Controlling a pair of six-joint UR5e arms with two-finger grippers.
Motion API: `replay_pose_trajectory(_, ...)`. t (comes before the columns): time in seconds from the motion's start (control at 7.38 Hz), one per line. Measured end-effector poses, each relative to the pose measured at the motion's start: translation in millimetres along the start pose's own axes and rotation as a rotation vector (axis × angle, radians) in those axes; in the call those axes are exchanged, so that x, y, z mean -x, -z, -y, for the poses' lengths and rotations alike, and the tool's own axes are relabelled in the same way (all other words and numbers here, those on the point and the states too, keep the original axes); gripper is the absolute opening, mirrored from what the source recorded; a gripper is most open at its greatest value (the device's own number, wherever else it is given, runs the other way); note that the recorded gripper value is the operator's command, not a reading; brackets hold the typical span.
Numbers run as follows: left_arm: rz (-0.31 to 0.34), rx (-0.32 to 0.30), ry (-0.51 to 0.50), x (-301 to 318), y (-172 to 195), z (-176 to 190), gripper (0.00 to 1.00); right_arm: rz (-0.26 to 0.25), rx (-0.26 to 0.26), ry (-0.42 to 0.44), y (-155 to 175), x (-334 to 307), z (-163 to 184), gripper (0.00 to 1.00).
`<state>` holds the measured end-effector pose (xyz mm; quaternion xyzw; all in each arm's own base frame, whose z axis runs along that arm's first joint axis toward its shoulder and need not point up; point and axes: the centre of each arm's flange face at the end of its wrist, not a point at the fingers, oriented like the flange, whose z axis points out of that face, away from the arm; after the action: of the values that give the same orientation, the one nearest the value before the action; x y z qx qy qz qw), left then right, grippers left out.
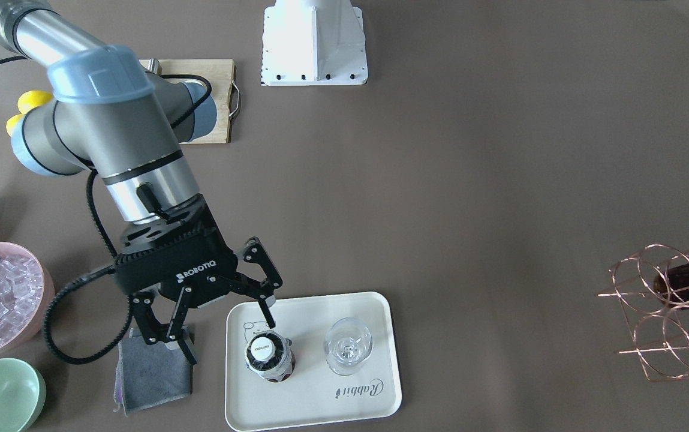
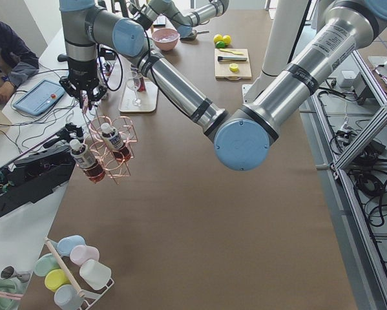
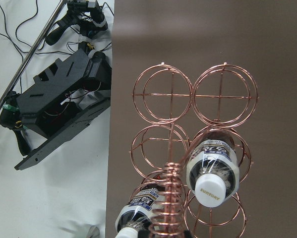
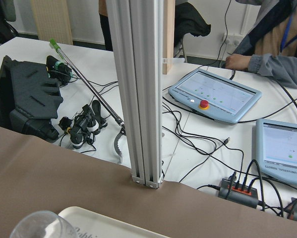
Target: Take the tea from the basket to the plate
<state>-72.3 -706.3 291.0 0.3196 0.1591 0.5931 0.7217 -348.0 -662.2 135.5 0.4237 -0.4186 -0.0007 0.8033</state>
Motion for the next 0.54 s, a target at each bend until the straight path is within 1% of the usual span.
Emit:
replay_pose_trajectory(0.14, -0.012, 0.005, 0.014, 2.3, -17.6, -18.2, 0.00, -0.031, 0.028, -0.016, 29.5, -22.6, -10.8, 1.00)
replay_pose_trajectory(0.27, -0.024, 0.009, 0.026, 3.8, -34.5, -33.1, 0.00, -0.084, 0.065, -0.036, 62.9, -44.9, -20.8, 1.00)
replay_pose_trajectory(0.41, -0.030, 0.011, 0.032, 5.0, -49.1, -45.2, 0.00, -0.164, 0.130, -0.068, 98.2, -64.4, -20.5, 1.00)
replay_pose_trajectory(0.54, -0.033, 0.012, 0.035, 4.9, -59.6, -54.1, 0.00, -0.244, 0.213, -0.110, 125.7, -87.9, -17.7, 1.00)
